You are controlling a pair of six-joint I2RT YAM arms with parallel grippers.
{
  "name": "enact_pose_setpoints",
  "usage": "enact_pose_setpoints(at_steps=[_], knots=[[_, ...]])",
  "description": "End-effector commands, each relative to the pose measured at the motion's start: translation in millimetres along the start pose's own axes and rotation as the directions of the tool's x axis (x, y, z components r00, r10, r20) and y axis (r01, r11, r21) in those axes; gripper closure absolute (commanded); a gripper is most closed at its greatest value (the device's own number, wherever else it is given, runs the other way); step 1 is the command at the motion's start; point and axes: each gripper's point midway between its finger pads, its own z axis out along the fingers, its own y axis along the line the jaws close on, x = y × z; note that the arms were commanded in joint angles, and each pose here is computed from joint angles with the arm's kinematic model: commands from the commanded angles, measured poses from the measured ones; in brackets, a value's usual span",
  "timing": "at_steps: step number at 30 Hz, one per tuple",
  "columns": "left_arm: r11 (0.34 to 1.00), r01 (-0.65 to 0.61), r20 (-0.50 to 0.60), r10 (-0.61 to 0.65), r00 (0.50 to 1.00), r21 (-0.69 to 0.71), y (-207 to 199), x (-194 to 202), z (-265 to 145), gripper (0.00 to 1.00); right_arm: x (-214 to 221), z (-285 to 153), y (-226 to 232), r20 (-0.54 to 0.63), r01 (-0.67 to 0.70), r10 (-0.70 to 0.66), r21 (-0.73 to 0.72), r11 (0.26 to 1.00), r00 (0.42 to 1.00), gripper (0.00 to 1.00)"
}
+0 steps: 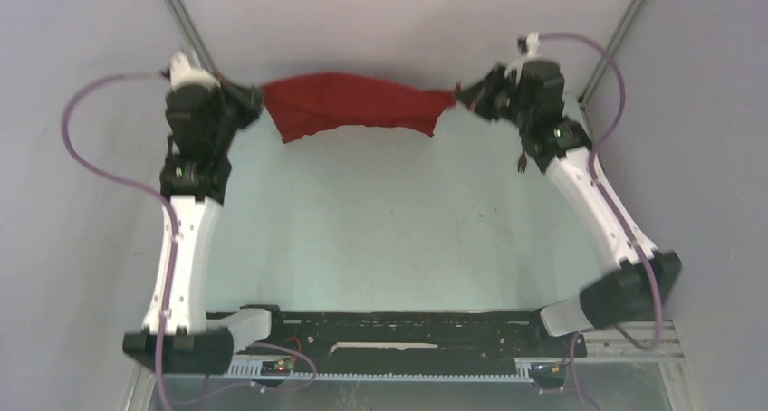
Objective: Fold the napkin into a case and place the utensils inside
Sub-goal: Flatten out the crumpled napkin at the center of the board, then smooth out the napkin at the center of the board.
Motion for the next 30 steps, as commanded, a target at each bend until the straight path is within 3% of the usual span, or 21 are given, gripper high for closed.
enact_pose_setpoints(at_steps=[1, 3, 6, 10, 14, 15, 16, 18, 19, 21, 24, 28, 30], knots=[[0.995, 0.061, -0.231, -0.078, 0.970, -0.080, 49, 97, -82, 1.00, 104, -73, -26, -0.200, -0.002, 0.022, 0.096, 0.995, 0.980, 1.00], [0.968, 0.021, -0.381, -0.117, 0.917, -0.248, 105, 166, -117, 1.00, 156, -100, -64, -0.300, 0.003, 0.059, 0.201, 0.980, 0.952, 1.00], [0.921, -0.059, -0.541, -0.173, 0.823, -0.384, 164, 246, -163, 1.00, 219, -133, -122, -0.395, 0.018, 0.131, 0.352, 0.936, 0.909, 1.00], [0.839, 0.031, -0.569, -0.395, 0.722, -0.543, 199, 320, -205, 1.00, 277, -166, -183, -0.465, 0.061, 0.194, 0.479, 0.876, 0.864, 1.00], [0.718, 0.042, -0.517, -0.539, 0.665, -0.695, 216, 344, -234, 1.00, 314, -192, -203, -0.538, 0.074, 0.279, 0.543, 0.837, 0.795, 1.00], [0.699, 0.022, -0.515, -0.547, 0.660, -0.715, 219, 344, -241, 0.98, 318, -198, -203, -0.553, 0.090, 0.284, 0.553, 0.828, 0.783, 0.93], [0.681, 0.009, -0.507, -0.554, 0.660, -0.732, 219, 341, -246, 0.87, 320, -205, -202, -0.564, 0.103, 0.283, 0.556, 0.825, 0.776, 0.82], [0.680, 0.002, -0.493, -0.534, 0.687, -0.733, 216, 325, -248, 0.76, 309, -213, -198, -0.555, 0.120, 0.268, 0.565, 0.816, 0.788, 0.61], [0.685, 0.005, -0.470, -0.506, 0.723, -0.729, 215, 312, -245, 0.65, 301, -213, -193, -0.548, 0.126, 0.242, 0.549, 0.826, 0.801, 0.52], [0.708, 0.025, -0.417, -0.444, 0.793, -0.706, 212, 287, -233, 0.35, 281, -201, -181, -0.516, 0.124, 0.176, 0.495, 0.860, 0.838, 0.35], [0.774, 0.032, -0.382, -0.348, 0.856, -0.632, 199, 254, -200, 0.24, 242, -170, -184, -0.424, 0.134, 0.104, 0.495, 0.859, 0.900, 0.24], [0.921, 0.142, -0.471, -0.313, 0.825, -0.363, 145, 253, -129, 0.19, 206, -96, -173, -0.350, 0.068, 0.061, 0.344, 0.936, 0.935, 0.19], [0.948, 0.204, -0.485, -0.302, 0.821, -0.245, 124, 252, -92, 0.16, 192, -54, -170, -0.323, 0.043, 0.043, 0.255, 0.966, 0.945, 0.18]])
